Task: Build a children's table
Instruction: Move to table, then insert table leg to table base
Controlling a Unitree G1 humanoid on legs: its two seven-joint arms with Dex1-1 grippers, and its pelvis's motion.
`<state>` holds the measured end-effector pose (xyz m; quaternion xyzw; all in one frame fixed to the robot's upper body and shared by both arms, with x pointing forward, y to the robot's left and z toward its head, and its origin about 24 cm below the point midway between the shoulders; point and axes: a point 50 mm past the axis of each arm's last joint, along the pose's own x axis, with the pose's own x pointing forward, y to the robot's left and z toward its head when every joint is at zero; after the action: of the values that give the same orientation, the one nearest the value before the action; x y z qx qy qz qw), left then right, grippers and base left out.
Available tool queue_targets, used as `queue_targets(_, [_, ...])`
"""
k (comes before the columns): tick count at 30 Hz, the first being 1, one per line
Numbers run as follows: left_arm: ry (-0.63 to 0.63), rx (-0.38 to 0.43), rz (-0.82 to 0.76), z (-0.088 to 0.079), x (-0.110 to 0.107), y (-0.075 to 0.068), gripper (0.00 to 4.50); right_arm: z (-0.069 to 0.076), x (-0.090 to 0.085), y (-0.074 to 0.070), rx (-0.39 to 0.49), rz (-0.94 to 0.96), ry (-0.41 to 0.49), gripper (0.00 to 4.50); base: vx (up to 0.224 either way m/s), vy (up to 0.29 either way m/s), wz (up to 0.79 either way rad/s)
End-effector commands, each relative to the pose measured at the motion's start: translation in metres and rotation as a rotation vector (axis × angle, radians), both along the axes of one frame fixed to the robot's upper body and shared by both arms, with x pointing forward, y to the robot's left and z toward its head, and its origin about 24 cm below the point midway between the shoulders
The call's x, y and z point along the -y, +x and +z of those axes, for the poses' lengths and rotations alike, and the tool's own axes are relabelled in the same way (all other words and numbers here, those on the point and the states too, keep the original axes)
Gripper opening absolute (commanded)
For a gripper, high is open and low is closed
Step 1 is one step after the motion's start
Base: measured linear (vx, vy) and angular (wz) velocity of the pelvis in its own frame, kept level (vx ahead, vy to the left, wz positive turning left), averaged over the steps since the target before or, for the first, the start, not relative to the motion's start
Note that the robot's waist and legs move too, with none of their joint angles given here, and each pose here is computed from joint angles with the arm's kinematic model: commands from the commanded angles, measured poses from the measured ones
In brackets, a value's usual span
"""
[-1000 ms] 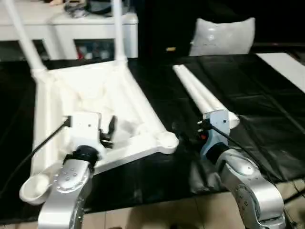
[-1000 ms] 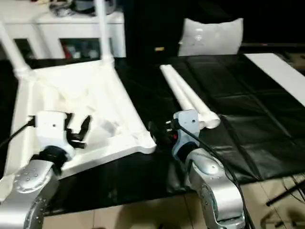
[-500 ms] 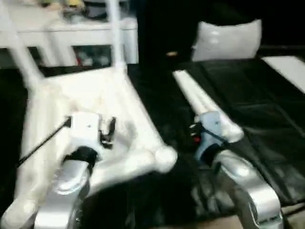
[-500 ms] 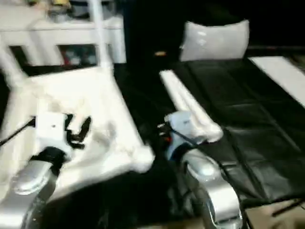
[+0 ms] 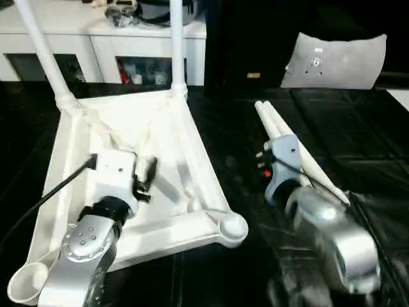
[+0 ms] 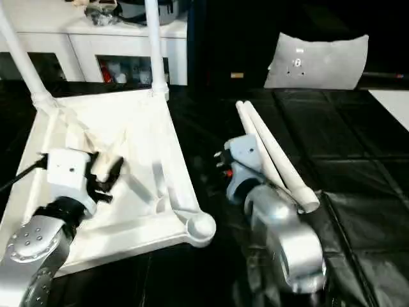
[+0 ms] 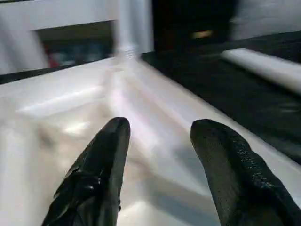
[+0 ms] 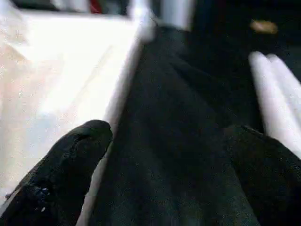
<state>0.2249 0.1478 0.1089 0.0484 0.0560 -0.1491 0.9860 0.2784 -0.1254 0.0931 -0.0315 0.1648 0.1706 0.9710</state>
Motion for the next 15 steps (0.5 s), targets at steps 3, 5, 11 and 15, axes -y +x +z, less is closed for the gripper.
queue_targets(3, [0.022,-0.047,-0.245,0.007,0.011,-0.007,2.71,-0.005,0.017,0.029,-0.129,-0.101,-0.107,4.5,-0.105,-0.008,-0.05])
queue_targets(5, [0.035,-0.068,-0.299,0.008,0.013,-0.009,2.71,-0.005,0.02,0.037,-0.151,-0.12,-0.132,4.5,-0.105,-0.021,-0.02])
queue_targets(11, [0.067,-0.134,-0.47,0.01,0.018,-0.016,2.71,-0.003,0.034,0.067,-0.229,-0.165,-0.196,4.5,-0.052,-0.017,0.0])
queue_targets(15, [0.078,-0.148,-0.517,0.014,0.019,-0.017,2.71,-0.01,0.043,0.079,-0.31,-0.176,-0.22,4.5,0.0,0.0,0.0])
